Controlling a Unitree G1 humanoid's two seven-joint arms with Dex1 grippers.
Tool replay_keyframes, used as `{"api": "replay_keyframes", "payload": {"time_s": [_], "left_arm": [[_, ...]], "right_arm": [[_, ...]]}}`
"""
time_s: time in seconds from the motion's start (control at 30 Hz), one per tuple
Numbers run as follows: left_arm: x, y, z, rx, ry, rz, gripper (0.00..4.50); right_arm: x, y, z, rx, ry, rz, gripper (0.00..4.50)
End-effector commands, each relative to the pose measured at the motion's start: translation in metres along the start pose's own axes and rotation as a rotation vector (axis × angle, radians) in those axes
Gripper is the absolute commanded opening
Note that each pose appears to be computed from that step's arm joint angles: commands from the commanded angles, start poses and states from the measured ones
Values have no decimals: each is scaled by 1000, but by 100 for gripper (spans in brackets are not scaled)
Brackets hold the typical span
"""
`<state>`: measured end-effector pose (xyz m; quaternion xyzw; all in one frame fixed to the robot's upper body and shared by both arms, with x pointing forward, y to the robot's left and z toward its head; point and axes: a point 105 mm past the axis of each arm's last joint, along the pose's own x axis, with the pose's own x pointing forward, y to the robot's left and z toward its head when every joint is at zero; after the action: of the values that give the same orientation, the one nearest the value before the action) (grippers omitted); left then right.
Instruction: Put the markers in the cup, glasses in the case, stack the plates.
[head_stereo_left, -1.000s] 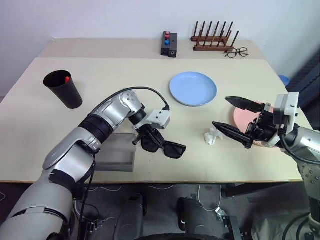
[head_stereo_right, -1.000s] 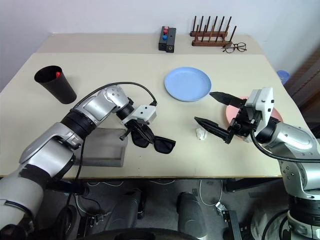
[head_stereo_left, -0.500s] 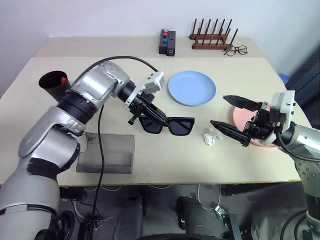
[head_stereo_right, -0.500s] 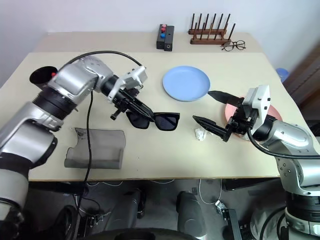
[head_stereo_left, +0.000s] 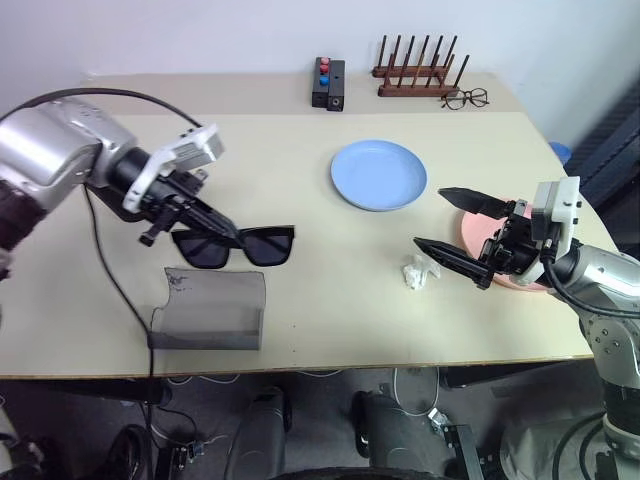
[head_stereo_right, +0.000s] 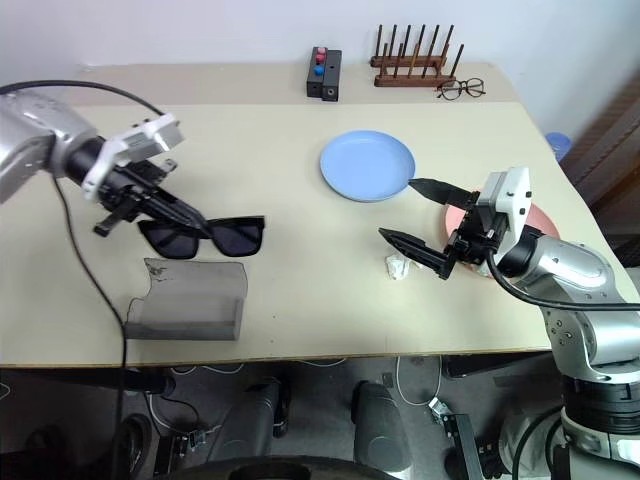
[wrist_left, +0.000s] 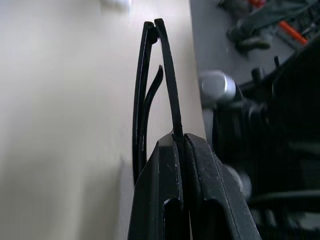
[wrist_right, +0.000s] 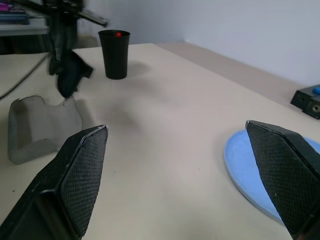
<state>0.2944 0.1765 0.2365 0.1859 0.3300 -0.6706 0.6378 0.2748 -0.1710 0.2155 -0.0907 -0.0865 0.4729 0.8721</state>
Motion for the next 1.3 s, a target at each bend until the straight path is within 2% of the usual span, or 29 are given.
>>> {"api": "replay_keyframes", "payload": {"time_s": [0.03, 0.23, 0.43, 0.6, 0.9, 1.07, 1.3], "left_arm": [[-3, -7, -23, -27, 41, -2, 1], [1, -2, -63, 20, 133, 9, 1], [21, -3, -70, 106, 27, -57, 1], [28, -5, -74, 155, 15, -77, 1], [37, -5, -89, 158, 49, -102, 1], [40, -3, -89, 152, 33, -107, 1], [43, 3, -108, 131, 117, -97, 1]], "right_arm": [[1, 1, 7, -27, -30, 9, 450], [3, 0, 8, -28, -32, 22, 450], [4, 0, 8, -33, -25, 29, 450], [2, 0, 10, -39, -18, 25, 450], [-2, 0, 11, -42, -8, 12, 450], [-2, -1, 11, -40, -7, 11, 450], [-1, -2, 12, -44, -8, 12, 450]]}}
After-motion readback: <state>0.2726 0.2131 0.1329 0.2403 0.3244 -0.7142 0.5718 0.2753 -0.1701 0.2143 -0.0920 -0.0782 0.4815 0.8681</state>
